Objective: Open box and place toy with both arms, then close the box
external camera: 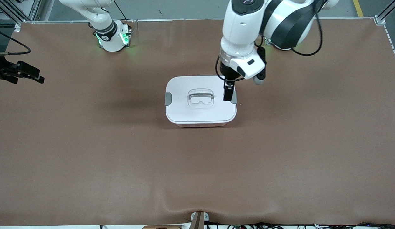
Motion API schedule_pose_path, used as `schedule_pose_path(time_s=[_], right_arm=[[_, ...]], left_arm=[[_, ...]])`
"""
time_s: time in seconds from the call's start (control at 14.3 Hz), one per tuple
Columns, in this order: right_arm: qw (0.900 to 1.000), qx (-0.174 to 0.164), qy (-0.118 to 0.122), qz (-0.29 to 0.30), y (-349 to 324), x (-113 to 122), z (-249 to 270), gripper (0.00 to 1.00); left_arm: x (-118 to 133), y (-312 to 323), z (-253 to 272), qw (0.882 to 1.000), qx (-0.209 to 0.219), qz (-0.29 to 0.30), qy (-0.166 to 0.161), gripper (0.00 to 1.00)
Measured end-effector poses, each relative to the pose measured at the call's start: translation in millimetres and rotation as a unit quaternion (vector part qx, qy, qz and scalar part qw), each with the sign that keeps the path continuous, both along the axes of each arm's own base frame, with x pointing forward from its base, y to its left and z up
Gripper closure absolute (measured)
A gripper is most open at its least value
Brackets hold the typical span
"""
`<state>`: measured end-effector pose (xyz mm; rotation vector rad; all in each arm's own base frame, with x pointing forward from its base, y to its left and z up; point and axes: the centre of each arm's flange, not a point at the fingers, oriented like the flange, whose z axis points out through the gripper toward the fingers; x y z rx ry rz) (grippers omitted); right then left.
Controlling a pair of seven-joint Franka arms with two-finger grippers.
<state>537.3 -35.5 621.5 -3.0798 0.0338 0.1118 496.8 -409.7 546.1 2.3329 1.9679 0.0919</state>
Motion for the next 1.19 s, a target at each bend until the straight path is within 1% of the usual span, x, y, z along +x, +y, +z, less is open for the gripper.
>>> schedule_pose_path(time_s=[0.14,0.21,0.35,0.49,0.7,0.77,0.98,1.05,1.19], right_arm=[[1.0,-0.001,-0.002,0.0,-0.5,0.4,0.5,0.0],[1.0,-0.001,-0.004,-0.001,-1.0,0.8,0.8,0.0],[1.0,-0.002,-0.011,-0.002,-2.5,2.1,2.0,0.0],[1.0,-0.002,-0.011,-0.004,-4.1,2.2,2.2,0.0],[1.0,-0.002,-0.013,-0.004,-4.9,2.4,2.5,0.0],[1.0,-0.002,-0.013,-0.004,-4.9,2.4,2.5,0.0],[1.0,-0.002,-0.014,-0.005,-5.5,2.2,4.5,0.0],[1.0,-0.003,-0.016,-0.006,-6.2,2.1,6.5,0.0],[1.0,-0.004,-0.02,-0.007,-7.2,1.7,11.1,0.0]], left_arm=[[0.6,18.2,20.6,1.0,0.011,-0.025,0.002,0.0],[-0.7,25.3,31.8,0.999,0.013,-0.033,-0.002,0.0],[0.7,43.6,52.9,0.999,0.011,-0.031,-0.015,0.0],[7.3,62.5,67.5,0.999,0.009,-0.033,-0.026,0.0],[15.7,77.7,73.9,0.999,0.011,-0.043,-0.031,0.0],[15.6,79.5,72.8,0.998,0.015,-0.054,-0.026,0.0],[17.3,95.8,66.5,0.993,0.041,-0.114,0.005,0.0],[22.7,108.6,66.8,0.99,0.045,-0.134,0.013,0.0],[36.7,139.0,71.9,0.983,0.035,-0.176,0.019,0.0]])
